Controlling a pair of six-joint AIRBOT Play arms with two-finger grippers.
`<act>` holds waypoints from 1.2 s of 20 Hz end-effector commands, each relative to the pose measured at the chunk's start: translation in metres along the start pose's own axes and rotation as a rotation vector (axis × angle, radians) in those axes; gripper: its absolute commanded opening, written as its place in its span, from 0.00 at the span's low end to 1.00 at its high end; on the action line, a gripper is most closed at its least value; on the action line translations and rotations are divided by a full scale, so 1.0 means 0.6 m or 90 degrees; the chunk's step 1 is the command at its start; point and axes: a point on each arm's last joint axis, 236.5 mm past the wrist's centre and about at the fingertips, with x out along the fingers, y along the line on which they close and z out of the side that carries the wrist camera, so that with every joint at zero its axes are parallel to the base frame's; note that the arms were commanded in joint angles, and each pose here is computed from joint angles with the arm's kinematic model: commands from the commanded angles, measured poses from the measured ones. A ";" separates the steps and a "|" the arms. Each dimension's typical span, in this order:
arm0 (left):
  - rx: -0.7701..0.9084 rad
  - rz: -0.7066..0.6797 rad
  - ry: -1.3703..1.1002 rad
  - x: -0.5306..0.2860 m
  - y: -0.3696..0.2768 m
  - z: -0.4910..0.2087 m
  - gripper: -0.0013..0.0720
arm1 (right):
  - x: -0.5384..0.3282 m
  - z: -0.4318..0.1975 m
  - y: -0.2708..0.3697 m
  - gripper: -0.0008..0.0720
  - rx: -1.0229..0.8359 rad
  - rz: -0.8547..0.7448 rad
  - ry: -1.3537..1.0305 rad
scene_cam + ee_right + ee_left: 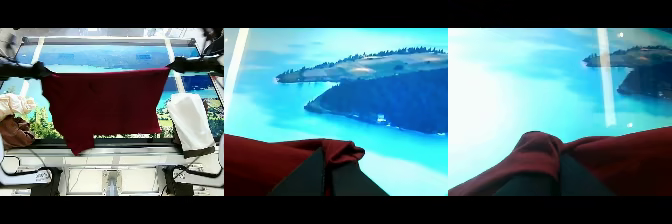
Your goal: Fold the shirts.
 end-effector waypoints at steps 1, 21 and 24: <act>-0.021 0.064 -0.018 0.159 0.092 0.005 0.03 | 0.152 -0.028 -0.048 0.02 0.031 -0.012 0.020; -0.046 0.148 0.285 0.164 0.156 -0.233 0.03 | 0.246 -0.254 -0.082 0.02 0.049 -0.025 0.253; -0.048 0.145 0.297 0.167 0.152 -0.246 0.03 | 0.261 -0.266 -0.076 0.02 0.046 -0.022 0.262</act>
